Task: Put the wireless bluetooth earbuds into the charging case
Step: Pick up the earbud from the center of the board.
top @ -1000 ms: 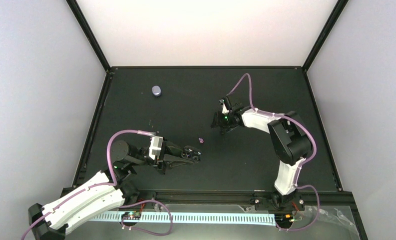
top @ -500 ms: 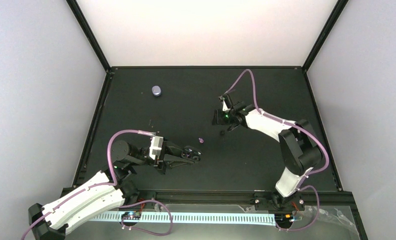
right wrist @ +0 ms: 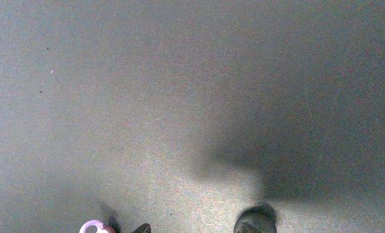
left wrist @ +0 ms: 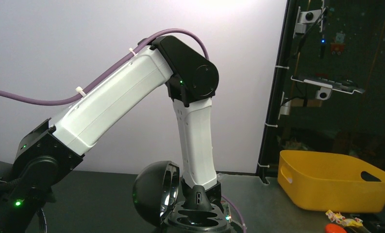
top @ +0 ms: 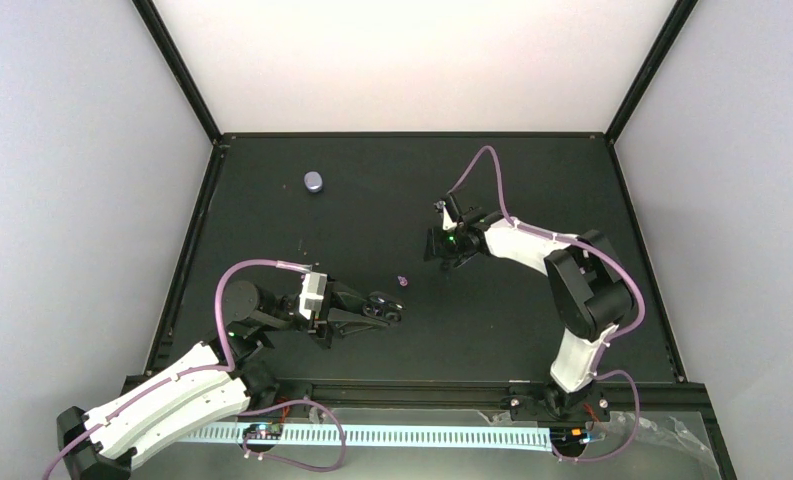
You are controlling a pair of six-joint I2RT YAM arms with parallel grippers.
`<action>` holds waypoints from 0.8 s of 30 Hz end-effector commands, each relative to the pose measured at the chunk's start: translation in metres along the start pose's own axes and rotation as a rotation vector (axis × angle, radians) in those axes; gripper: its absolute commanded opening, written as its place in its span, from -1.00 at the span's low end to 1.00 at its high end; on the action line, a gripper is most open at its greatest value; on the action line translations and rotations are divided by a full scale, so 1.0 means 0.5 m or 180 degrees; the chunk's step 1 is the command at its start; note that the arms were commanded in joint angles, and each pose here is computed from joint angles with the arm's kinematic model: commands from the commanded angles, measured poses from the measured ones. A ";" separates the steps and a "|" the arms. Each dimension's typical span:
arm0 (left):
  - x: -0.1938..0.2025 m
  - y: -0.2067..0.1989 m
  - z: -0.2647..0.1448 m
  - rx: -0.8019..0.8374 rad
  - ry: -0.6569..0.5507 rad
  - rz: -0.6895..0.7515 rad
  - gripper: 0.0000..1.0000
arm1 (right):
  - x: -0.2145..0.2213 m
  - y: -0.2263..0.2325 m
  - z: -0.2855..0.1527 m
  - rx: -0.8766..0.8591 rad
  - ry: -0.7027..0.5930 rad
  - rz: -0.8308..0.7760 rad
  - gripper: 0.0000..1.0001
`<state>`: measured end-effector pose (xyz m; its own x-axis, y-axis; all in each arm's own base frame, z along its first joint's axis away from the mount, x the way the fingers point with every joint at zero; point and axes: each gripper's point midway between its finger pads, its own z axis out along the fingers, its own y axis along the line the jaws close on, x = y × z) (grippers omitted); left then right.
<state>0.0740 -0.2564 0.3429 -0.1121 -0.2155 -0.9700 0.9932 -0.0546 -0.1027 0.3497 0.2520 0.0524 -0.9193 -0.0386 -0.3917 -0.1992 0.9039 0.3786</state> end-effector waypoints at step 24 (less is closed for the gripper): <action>-0.040 -0.011 0.002 0.0018 -0.0112 0.0159 -0.97 | 0.024 -0.072 0.006 0.0579 0.0004 -0.0010 -0.17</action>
<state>0.0741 -0.2564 0.3428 -0.1082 -0.2156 -0.9705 0.9937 -0.0533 -0.0990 0.3533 0.2410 0.0398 -0.9167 -0.0358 -0.3981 -0.1705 0.9358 0.3085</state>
